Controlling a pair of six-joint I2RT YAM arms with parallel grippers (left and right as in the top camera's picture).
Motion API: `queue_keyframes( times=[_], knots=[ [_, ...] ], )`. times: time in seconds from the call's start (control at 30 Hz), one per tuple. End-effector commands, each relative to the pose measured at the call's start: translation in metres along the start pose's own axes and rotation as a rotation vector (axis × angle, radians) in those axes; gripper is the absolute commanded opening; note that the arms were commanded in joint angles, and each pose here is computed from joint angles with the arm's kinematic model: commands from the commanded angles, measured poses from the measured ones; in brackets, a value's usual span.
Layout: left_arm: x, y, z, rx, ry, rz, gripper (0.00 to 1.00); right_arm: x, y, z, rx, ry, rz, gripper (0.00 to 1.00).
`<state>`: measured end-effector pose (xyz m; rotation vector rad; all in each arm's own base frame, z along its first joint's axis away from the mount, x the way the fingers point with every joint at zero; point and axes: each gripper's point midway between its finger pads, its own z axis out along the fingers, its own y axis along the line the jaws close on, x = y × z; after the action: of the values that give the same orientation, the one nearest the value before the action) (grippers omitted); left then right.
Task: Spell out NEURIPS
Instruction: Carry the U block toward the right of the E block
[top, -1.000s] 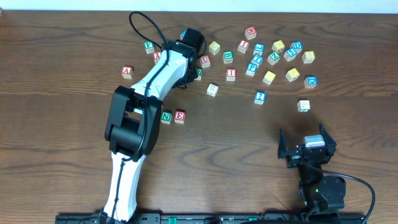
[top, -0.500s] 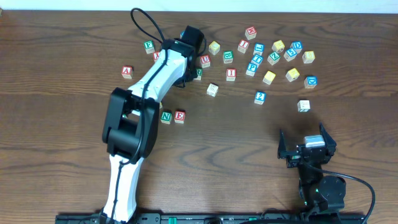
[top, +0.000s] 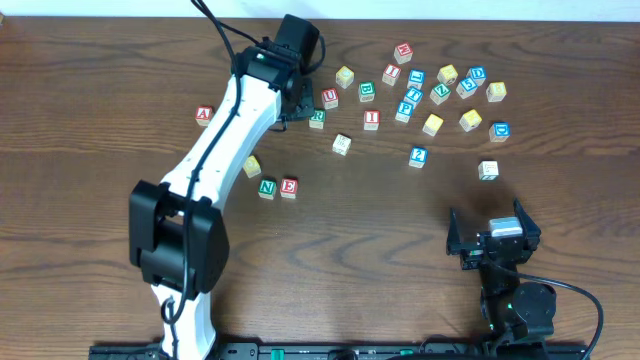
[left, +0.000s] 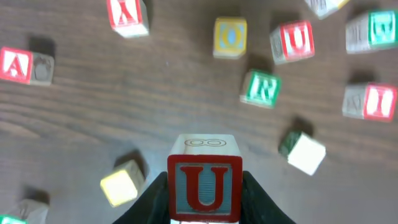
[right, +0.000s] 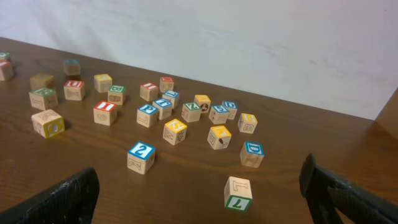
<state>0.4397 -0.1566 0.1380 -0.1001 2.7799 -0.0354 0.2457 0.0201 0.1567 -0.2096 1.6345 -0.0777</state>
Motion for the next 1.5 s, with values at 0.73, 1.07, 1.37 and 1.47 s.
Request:
queue_keyframes(
  times=[0.73, 1.07, 1.37, 1.47],
  knots=[
    [0.115, -0.054, 0.024, -0.012, 0.163, 0.22, 0.24, 0.001, -0.002, 0.0, 0.008, 0.002, -0.006, 0.99],
    [0.134, -0.055, 0.04, -0.017, 0.173, 0.208, 0.22, 0.001, -0.002, 0.0, 0.008, 0.002, -0.006, 0.99],
    [0.144, -0.045, 0.053, -0.052, 0.179, 0.209, 0.22, 0.001, -0.002, 0.0, 0.008, 0.002, -0.006, 0.99],
    [0.147, -0.043, 0.059, -0.052, 0.178, 0.202, 0.22, 0.001, -0.002, 0.0, 0.008, 0.002, -0.006, 0.99]
  ],
)
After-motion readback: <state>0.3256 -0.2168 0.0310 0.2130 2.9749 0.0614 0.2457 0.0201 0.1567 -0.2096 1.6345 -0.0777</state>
